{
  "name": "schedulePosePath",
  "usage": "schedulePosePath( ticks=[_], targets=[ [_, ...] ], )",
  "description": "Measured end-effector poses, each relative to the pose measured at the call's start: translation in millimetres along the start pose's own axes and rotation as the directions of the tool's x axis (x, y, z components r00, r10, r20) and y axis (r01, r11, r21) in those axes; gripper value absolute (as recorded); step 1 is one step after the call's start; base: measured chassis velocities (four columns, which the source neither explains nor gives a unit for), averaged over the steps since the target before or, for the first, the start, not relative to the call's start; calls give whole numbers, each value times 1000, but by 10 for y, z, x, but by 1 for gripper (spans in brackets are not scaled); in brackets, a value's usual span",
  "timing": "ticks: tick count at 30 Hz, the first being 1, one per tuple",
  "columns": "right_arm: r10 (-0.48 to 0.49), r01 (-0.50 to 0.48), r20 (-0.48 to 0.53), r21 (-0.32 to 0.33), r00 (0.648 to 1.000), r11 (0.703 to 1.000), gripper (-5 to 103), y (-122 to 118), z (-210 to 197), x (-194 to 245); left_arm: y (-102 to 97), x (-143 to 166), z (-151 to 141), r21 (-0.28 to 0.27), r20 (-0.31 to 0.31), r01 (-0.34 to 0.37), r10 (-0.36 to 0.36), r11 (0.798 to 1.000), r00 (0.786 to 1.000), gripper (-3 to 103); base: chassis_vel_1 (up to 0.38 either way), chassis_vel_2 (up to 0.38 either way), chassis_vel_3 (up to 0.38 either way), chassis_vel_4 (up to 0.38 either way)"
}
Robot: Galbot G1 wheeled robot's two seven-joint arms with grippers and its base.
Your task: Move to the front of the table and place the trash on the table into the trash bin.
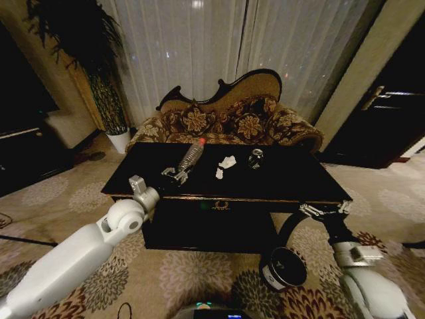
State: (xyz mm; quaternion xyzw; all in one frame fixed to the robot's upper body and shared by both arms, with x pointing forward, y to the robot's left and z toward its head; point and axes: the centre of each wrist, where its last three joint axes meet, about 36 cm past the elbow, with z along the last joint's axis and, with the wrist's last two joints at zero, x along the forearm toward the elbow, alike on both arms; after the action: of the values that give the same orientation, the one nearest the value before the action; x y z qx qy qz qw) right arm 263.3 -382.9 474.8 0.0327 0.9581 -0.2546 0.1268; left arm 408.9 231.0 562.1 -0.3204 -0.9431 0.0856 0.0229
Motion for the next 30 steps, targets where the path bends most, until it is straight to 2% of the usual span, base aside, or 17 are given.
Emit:
schedulePosePath(
  ticks=[3, 5, 7, 8, 12, 13, 18, 20, 25, 30],
  targets=[
    [4, -6, 33, 69, 999, 998, 100, -4, -9, 8, -135, 36, -26, 20, -6, -32, 32, 999, 999, 43, 0, 0, 0, 0],
    [0, -15, 84, 178, 996, 984, 100, -15, -8, 16, -308, 70, -45, 40, -14, -72, 73, 997, 997, 43, 0, 0, 0, 0],
    [-21, -21, 139, 294, 990, 955, 100, -25, -5, 29, -484, 85, -48, 62, -26, -120, 122, 991, 992, 43, 0, 0, 0, 0],
    [-21, -21, 139, 294, 990, 955, 100, -25, -5, 29, -484, 85, -48, 62, -26, -120, 122, 991, 992, 43, 0, 0, 0, 0],
    [-82, -18, 209, 438, 974, 899, 100, -7, 6, 81, -723, 47, -27, 101, -48, -191, 196, 976, 979, 43, 0, 0, 0, 0],
    [-82, -18, 209, 438, 974, 899, 100, -7, 6, 81, -723, 47, -27, 101, -48, -191, 196, 976, 979, 43, 0, 0, 0, 0],
    [-153, 18, 215, 526, 965, 850, 100, 79, 158, 154, -903, 30, 5, 131, -65, -239, 249, 962, 966, 43, 0, 0, 0, 0],
    [-158, 22, 212, 532, 964, 847, 100, 87, 177, 159, -923, 31, 12, 135, -65, -245, 255, 960, 965, 43, 0, 0, 0, 0],
    [-177, 33, 202, 563, 963, 826, 100, 187, 393, 128, -1101, 39, 79, 183, -62, -279, 294, 943, 954, 43, 0, 0, 0, 0],
    [-184, 33, 213, 563, 960, 826, 100, 279, 442, 41, -1218, 34, 171, 225, -89, -303, 329, 926, 940, 43, 0, 0, 0, 0]
  ],
)
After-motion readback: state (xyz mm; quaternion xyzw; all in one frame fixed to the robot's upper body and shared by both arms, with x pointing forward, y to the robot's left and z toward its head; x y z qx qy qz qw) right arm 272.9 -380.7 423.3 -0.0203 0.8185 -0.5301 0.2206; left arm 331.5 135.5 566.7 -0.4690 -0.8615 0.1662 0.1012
